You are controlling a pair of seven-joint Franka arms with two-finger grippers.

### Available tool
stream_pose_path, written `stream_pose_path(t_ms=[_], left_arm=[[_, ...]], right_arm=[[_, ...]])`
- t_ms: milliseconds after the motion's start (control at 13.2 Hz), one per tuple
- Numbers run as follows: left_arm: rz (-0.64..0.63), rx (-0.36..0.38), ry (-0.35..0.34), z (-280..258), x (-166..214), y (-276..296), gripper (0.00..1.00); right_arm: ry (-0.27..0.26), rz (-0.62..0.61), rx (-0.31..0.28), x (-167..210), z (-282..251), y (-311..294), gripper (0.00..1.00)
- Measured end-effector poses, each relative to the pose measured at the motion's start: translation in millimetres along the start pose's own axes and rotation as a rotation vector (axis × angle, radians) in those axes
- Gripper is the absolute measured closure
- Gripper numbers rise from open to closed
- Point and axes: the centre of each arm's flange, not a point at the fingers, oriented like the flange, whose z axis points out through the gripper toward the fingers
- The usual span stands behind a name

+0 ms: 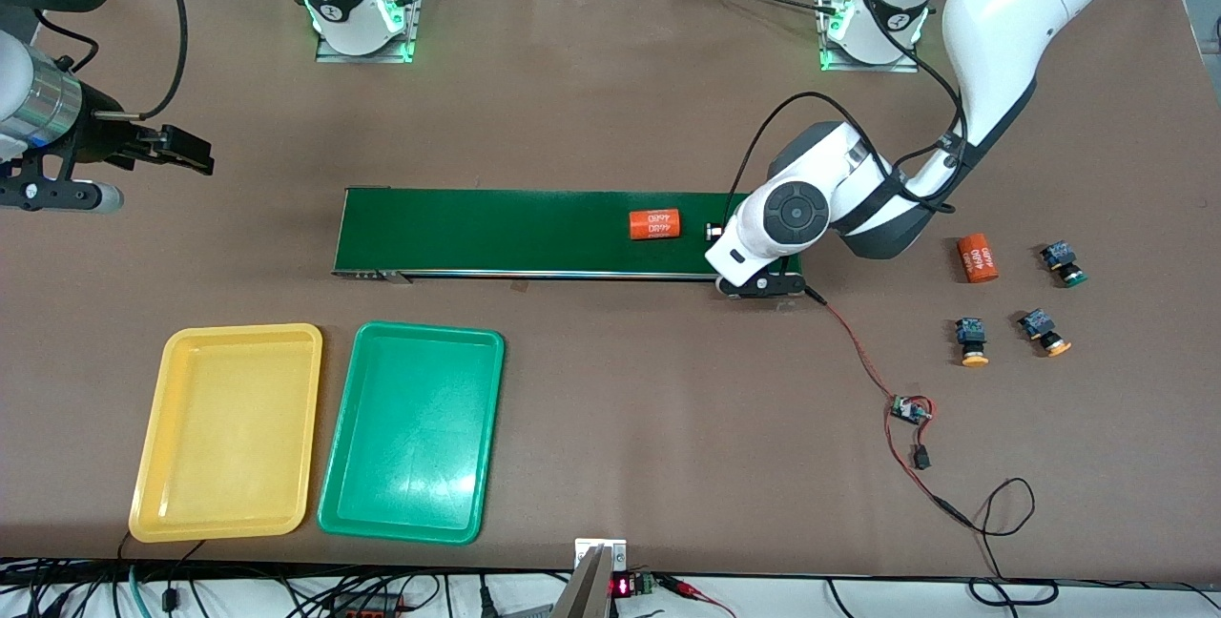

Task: Sort buttons by color to trays
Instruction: 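Place the green button on the conveyor with the left gripper, then grasp a yellow button with the left gripper while the right gripper reaches the conveyor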

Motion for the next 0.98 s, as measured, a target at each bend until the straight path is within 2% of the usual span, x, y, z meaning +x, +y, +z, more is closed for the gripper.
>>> stream_pose_path(t_ms=[227, 453, 680, 982], left_arm=[[-0.013, -0.009, 0.013, -8, 3, -2, 0.0], [-0.073, -0.03, 0.079, -54, 23, -28, 0.0], [-0.181, -0.019, 0.117, -103, 55, -94, 0.0], [-0.172, -0.019, 0.09, -96, 98, -224, 0.0]], right_arm=[[0.0, 0.0, 0.0, 0, 0, 0, 0.0], [-0.001, 0.0, 0.0, 0, 0, 0, 0.0], [-0.005, 0.0, 0.001, 0, 2, 0, 0.0], [0.016, -0.001, 0.023, -2, 16, -3, 0.0]])
